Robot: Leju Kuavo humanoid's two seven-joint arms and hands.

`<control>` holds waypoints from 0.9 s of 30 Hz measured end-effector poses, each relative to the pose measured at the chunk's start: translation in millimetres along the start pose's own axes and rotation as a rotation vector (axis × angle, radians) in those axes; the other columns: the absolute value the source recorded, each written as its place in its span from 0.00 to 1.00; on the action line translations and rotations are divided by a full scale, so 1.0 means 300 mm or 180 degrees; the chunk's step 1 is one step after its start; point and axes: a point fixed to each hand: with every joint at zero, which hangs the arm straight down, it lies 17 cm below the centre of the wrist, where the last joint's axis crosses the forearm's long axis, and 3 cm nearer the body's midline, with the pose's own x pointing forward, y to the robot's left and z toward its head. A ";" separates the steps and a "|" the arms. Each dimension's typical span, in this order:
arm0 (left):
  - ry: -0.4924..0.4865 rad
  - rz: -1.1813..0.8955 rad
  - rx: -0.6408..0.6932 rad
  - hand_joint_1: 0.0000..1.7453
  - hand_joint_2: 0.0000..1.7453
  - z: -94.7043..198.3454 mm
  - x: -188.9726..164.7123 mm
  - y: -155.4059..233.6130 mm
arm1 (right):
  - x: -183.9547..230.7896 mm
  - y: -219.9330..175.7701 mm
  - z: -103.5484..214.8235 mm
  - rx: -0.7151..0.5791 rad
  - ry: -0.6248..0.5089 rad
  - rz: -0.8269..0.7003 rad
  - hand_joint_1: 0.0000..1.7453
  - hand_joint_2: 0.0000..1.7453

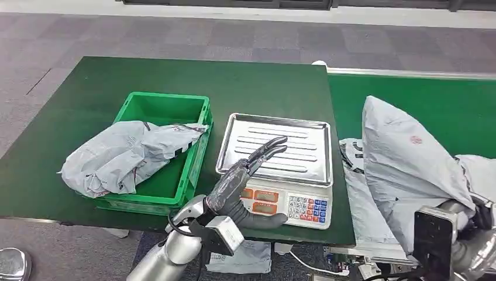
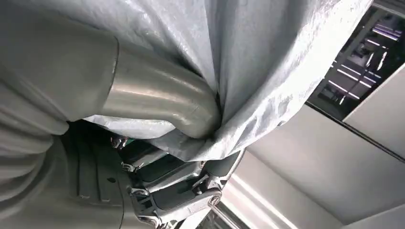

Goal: Moved the parcel from conveyor to table for the left to box.

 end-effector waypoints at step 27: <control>0.0004 0.0012 -0.0020 0.00 1.00 0.001 -0.001 -0.005 | 0.000 -0.003 -0.003 -0.0020 0.0003 -0.0001 1.00 1.00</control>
